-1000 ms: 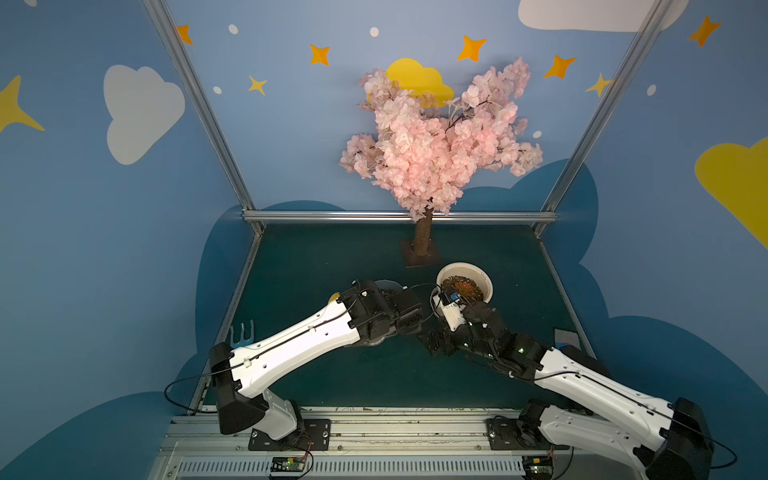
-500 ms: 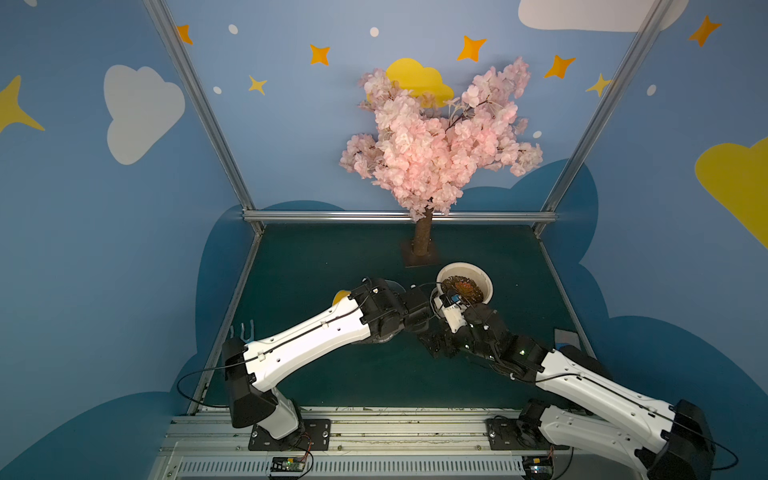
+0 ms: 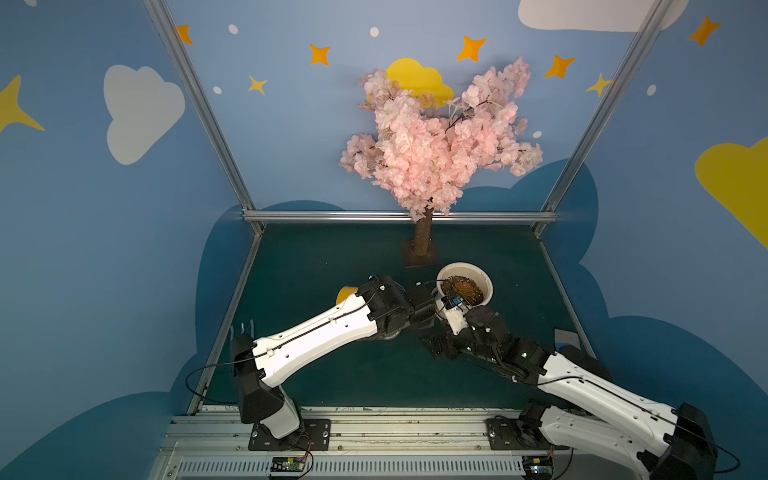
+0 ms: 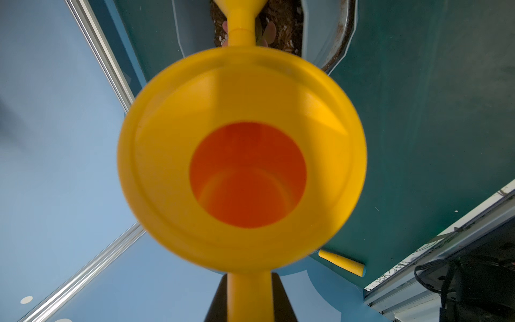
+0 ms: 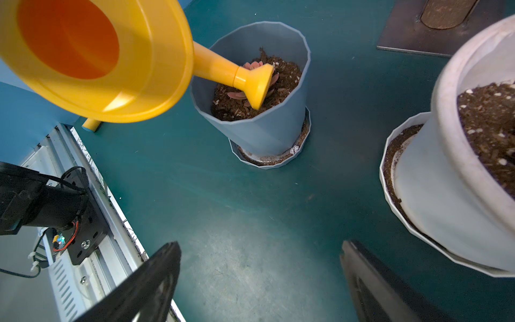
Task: Water the succulent around the soil edge
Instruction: Water the soil of the potted plant with water.
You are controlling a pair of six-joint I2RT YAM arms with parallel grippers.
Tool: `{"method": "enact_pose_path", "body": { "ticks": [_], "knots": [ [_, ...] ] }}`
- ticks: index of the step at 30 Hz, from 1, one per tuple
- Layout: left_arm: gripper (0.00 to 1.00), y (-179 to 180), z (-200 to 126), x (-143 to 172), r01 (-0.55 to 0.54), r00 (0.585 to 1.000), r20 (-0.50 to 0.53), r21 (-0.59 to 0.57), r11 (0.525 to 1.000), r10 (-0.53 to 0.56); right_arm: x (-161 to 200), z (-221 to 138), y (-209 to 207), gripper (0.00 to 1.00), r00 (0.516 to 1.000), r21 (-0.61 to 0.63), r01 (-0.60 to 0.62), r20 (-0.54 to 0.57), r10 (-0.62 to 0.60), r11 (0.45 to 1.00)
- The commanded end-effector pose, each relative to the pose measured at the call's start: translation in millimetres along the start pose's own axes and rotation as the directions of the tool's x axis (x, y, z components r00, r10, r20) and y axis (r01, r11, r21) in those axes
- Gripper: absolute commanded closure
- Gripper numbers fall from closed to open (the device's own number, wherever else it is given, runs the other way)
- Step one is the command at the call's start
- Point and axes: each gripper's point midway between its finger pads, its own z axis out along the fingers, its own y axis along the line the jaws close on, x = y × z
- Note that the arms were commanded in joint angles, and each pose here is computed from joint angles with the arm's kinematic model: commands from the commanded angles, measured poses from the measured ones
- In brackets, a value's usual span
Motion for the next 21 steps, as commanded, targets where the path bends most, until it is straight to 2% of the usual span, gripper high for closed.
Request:
{"method": "enact_pose_path", "body": {
  "ticks": [1,21],
  "knots": [
    [0.97,8.3,-5.2,3.9,0.012,1.0,-0.009,-0.032,0.999,-0.012,1.6,-2.0,-4.4,0.05,1.0,0.016,0.009,0.007,-0.009,1.0],
    [0.97,21.2,-5.9,0.1,0.049,0.999,-0.004,-0.052,0.997,-0.049,2.1,-6.3,-4.8,0.05,1.0,0.013,0.008,0.016,-0.008,1.0]
  ]
}}
